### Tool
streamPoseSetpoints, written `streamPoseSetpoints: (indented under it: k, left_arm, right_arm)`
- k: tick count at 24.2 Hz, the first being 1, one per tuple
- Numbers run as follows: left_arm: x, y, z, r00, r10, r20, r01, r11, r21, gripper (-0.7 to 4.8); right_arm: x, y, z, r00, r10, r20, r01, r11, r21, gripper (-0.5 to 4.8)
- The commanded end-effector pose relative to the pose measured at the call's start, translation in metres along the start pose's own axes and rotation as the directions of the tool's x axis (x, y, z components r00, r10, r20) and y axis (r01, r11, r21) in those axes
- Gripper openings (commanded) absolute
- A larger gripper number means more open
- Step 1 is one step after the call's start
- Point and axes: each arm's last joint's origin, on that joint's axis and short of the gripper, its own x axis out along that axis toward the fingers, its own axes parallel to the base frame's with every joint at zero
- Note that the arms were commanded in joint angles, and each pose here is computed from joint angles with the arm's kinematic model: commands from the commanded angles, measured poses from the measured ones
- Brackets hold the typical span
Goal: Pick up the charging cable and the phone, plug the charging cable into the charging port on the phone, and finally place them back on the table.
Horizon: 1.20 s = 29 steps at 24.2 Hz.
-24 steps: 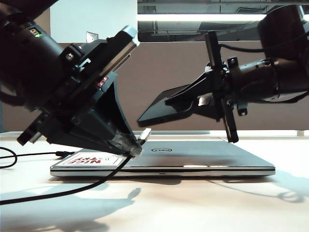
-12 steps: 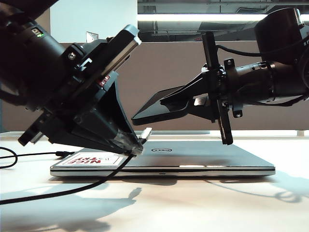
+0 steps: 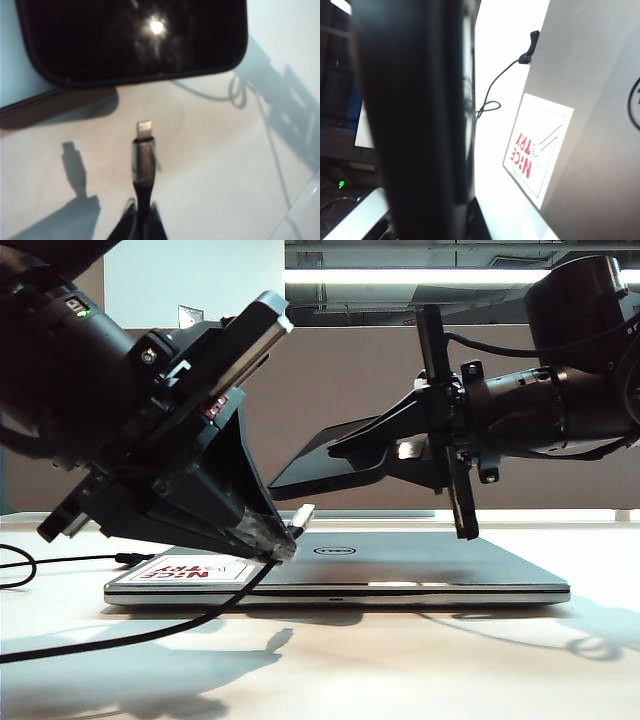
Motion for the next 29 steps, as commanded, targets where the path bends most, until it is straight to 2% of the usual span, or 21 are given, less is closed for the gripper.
streamPoseSetpoints:
  k: [1,17,29]
  left_arm:
    - [-0.0003,-0.0011,0.0020,1.000,-0.011,0.013,0.011,1.000,-0.001,-0.06]
    - [-0.0003,-0.0014,0.0026,1.000,-0.014,0.019,0.014,1.000,0.000,-0.06]
    - [-0.0004,-0.0012,0.0028,1.000,-0.013,0.020,0.013,1.000,-0.001,-0.06]
  right_arm:
    - [0.0028,0.0061,0.0008,0.999,0.033,-0.004,-0.033,0.999,-0.042,-0.02]
    - [0.0014,0.0005,-0.0062,1.000,0.002,0.003,-0.002,0.999,-0.033,-0.02]
    - [0.0018,0.0046,-0.0044,0.999,0.034,0.014,-0.034,0.999,-0.014,-0.02]
